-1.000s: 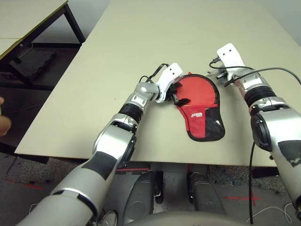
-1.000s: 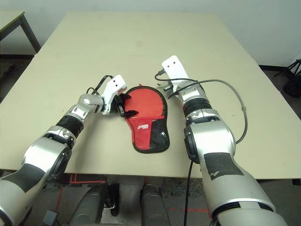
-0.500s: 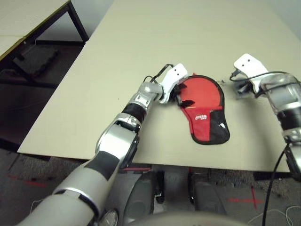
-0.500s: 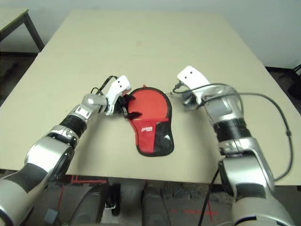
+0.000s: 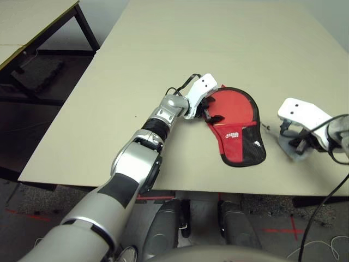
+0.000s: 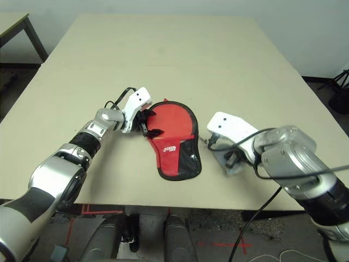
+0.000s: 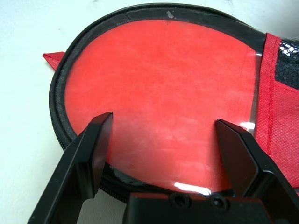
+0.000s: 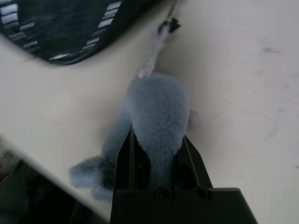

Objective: Store the ping-pong paddle in its case and zip it.

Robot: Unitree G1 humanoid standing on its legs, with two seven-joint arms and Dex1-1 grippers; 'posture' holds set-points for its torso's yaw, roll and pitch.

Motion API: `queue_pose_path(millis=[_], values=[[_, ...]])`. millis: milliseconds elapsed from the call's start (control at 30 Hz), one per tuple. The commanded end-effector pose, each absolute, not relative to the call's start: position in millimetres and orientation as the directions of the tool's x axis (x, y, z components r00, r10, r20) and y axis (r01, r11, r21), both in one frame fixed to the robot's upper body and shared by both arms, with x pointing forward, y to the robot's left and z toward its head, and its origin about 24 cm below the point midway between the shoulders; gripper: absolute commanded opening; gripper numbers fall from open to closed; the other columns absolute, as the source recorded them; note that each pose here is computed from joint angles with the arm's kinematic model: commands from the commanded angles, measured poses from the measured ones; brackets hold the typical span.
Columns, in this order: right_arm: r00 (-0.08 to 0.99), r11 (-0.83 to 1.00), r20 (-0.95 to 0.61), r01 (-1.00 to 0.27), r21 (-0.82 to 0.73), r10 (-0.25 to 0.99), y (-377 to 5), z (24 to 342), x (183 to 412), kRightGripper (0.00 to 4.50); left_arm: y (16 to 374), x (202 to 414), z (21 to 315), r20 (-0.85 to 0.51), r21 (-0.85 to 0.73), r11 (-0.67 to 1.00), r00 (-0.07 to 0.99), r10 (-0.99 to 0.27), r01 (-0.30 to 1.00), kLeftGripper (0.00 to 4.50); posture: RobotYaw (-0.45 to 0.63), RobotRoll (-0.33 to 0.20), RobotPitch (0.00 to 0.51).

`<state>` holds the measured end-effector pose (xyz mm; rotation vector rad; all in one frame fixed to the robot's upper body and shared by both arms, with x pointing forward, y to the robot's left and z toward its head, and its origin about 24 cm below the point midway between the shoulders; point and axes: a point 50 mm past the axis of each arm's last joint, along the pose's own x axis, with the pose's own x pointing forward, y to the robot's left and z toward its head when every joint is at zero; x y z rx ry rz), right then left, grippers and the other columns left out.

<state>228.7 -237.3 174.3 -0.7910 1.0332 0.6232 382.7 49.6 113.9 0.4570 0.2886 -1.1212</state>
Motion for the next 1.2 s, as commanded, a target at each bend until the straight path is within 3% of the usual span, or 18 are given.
queue_pose_path(millis=[33, 733, 1033, 1200], values=[[0.338, 0.566, -0.936, -0.793, -0.225, 0.101, -234.4, 172.1, 220.5, 0.31, 52.6, 376.8, 91.2, -0.538, 0.179, 0.348, 0.388, -0.749, 0.92, 4.5, -0.23, 0.0, 0.156], [0.232, 0.55, -0.97, -0.82, -0.157, 0.069, -242.6, 182.8, 200.3, 0.31, 52.8, 377.0, 90.7, -0.54, 0.183, 0.349, 0.391, -0.745, 0.919, 4.5, -0.24, 0.0, 0.153], [0.282, 0.61, -0.949, -0.779, -0.142, 0.139, -242.5, 191.7, 212.3, 0.31, 53.4, 378.1, 92.7, -0.536, 0.186, 0.355, 0.397, -0.745, 0.916, 4.5, -0.24, 0.0, 0.151], [0.234, 0.631, -0.937, -0.775, -0.019, 0.259, -244.9, 214.7, 212.7, 2.02, 54.1, 380.2, 98.0, -0.52, 0.19, 0.363, 0.407, -0.751, 0.912, 4.5, -0.22, 0.0, 0.146]])
